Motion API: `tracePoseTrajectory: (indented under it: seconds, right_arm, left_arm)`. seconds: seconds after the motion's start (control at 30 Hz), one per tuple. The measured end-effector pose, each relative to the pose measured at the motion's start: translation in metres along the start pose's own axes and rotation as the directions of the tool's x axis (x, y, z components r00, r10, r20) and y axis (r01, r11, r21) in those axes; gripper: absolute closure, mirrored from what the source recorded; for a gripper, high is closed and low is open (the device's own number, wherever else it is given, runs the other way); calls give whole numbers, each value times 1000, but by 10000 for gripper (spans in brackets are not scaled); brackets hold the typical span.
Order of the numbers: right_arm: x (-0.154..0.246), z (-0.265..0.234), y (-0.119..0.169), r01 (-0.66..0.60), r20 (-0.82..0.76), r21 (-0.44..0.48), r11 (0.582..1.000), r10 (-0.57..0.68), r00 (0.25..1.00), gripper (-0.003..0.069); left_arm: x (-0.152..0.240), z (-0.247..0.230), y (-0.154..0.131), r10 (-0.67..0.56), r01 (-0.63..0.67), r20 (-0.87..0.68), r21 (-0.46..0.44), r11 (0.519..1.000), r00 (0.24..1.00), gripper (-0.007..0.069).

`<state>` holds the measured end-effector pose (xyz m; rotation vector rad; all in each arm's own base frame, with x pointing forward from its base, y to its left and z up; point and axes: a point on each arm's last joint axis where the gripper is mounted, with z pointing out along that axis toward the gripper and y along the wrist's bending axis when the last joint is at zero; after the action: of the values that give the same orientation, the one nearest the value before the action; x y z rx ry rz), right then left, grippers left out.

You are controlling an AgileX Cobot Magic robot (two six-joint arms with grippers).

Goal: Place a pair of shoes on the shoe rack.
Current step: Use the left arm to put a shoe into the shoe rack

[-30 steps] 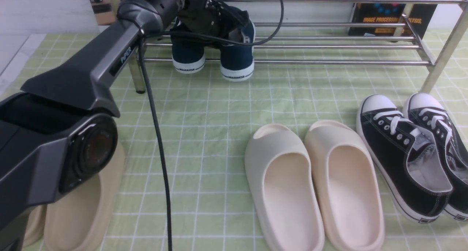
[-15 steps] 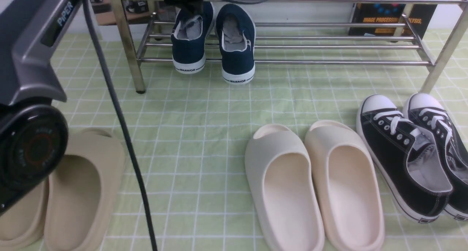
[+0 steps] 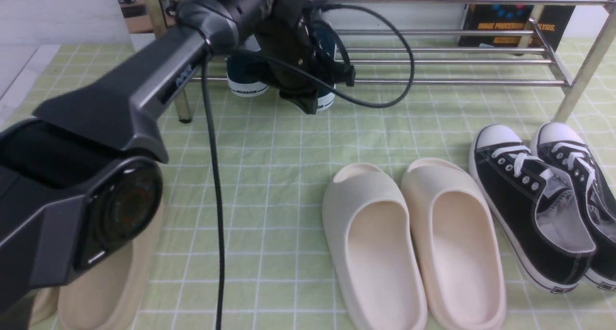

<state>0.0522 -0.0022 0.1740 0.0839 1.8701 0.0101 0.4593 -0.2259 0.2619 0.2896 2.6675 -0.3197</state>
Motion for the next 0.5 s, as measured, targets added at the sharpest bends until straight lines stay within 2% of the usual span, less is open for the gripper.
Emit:
tracePoseTrajectory:
  seconds: [0.3, 0.5]
  right_arm:
    - [0, 0, 0, 0, 0, 0, 1000, 0, 1000, 413]
    - [0, 0, 0, 0, 0, 0, 1000, 0, 1000, 413]
  left_arm:
    - [-12, 8, 8, -110, 125, 161, -90, 988, 981, 638]
    - [-20, 6, 10, -121, 142, 233, -76, 987, 965, 638]
